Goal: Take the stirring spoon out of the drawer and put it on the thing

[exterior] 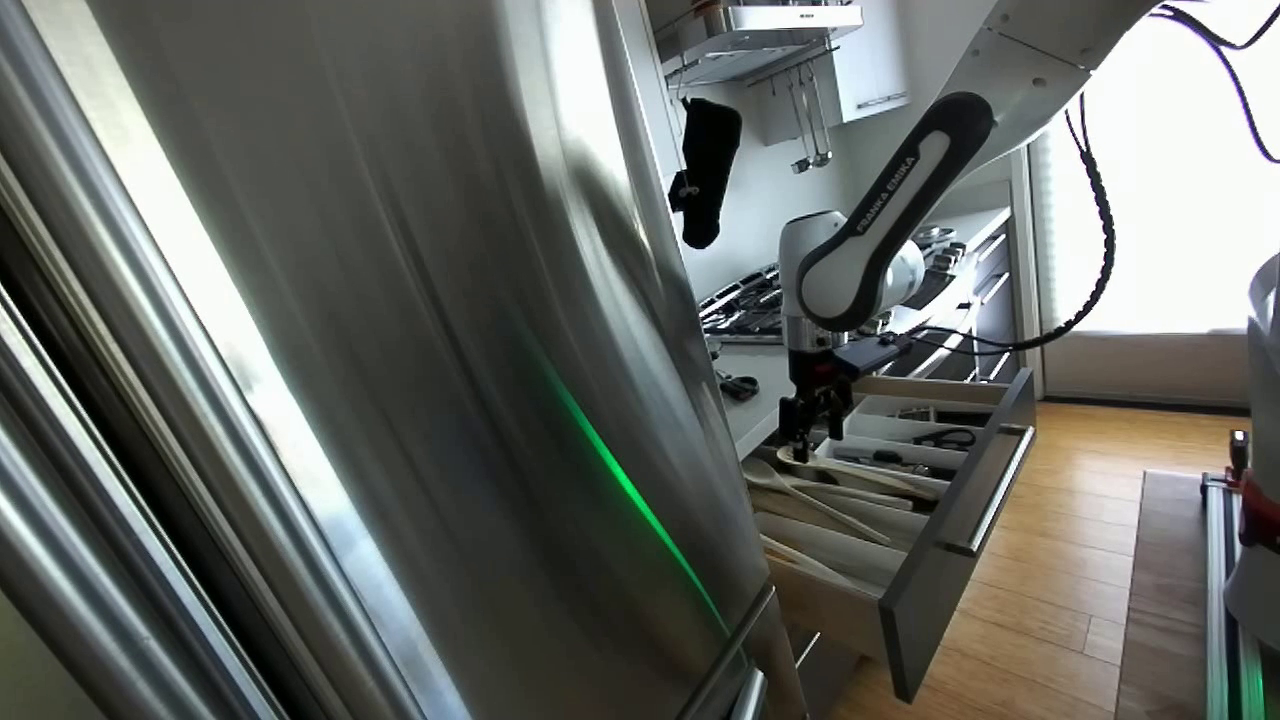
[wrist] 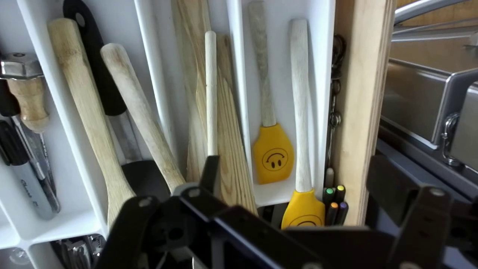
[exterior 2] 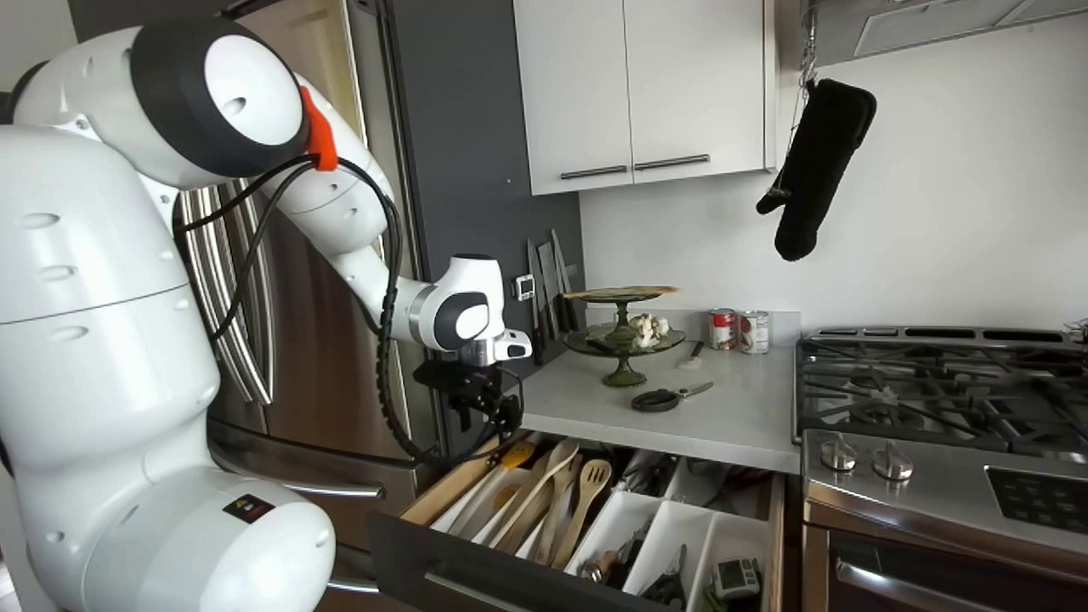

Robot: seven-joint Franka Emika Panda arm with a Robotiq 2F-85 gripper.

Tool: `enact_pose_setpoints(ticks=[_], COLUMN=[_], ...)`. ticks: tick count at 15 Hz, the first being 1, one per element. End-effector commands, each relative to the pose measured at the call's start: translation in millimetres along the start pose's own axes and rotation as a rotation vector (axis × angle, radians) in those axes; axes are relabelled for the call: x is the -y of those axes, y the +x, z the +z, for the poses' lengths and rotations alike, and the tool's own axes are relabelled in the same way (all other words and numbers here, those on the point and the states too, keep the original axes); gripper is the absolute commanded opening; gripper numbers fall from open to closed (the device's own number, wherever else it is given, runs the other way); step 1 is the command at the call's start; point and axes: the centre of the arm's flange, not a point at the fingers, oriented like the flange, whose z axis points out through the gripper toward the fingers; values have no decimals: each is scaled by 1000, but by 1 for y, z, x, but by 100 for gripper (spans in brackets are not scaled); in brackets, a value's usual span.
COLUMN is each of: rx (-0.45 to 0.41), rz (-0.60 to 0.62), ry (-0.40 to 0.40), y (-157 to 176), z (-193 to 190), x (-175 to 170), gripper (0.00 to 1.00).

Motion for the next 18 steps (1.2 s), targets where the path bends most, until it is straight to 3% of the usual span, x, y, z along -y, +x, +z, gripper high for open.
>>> enact_pose_setpoints(ticks=[1,10,12,16,17,18], rx=[60,113,113,117,117,119], rz=[-35,-153,-164,-165,-164,-170], ry=[28,137,155,173,174,182], y=[18,42,47,57,59,61], z=[34,100,110,127,131,135], x=[0,-1,3,4,4,5], gripper=[100,100,93,66,54,52])
